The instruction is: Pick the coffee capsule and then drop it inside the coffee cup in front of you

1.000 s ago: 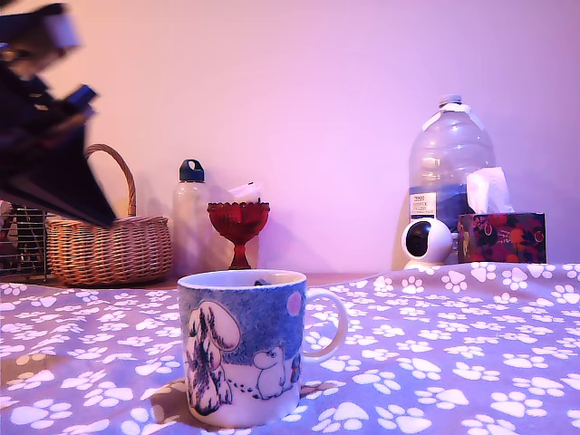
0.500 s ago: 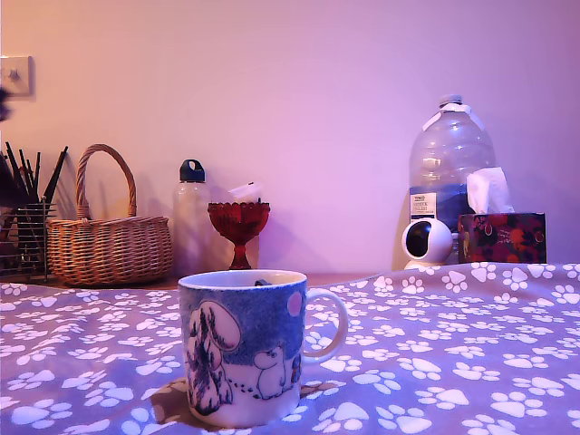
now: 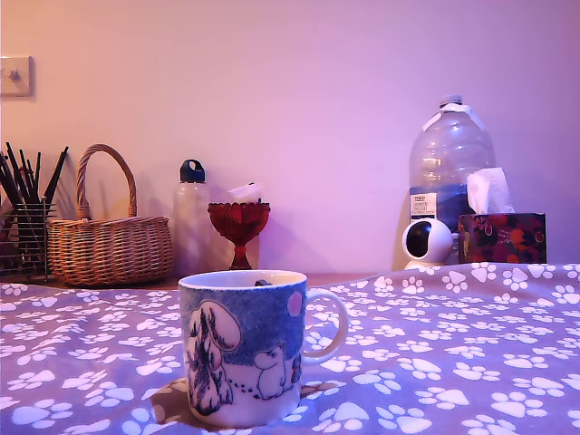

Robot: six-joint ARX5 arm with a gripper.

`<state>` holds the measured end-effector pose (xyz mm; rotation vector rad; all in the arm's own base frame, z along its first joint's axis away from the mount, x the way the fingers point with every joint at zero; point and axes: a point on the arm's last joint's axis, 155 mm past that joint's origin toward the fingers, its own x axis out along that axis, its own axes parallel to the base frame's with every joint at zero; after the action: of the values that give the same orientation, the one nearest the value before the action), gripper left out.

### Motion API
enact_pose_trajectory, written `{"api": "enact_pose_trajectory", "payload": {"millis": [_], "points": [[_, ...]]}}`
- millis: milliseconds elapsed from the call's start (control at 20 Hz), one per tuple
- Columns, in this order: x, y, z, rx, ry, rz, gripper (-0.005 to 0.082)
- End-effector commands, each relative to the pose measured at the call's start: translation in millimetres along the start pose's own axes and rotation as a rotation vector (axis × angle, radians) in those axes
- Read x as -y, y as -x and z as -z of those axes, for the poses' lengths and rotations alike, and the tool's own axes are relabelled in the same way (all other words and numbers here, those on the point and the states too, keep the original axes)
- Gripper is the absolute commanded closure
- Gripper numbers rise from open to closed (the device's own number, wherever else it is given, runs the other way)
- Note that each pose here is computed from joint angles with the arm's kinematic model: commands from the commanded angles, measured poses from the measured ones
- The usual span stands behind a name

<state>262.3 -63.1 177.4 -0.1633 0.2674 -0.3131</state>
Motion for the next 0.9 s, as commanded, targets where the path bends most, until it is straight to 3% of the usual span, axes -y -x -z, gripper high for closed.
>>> {"api": "enact_pose_trajectory", "payload": {"millis": [0, 450, 700, 850], "points": [[2, 7, 6, 0.013, 0.006, 0.002, 0.0780], [10, 43, 3, 0.094, -0.031, -0.004, 0.0779], [-10, 47, 0, 0.118, -0.038, -0.115, 0.0777], [-13, 47, -1, 0.120, -0.059, -0.136, 0.0777]]}}
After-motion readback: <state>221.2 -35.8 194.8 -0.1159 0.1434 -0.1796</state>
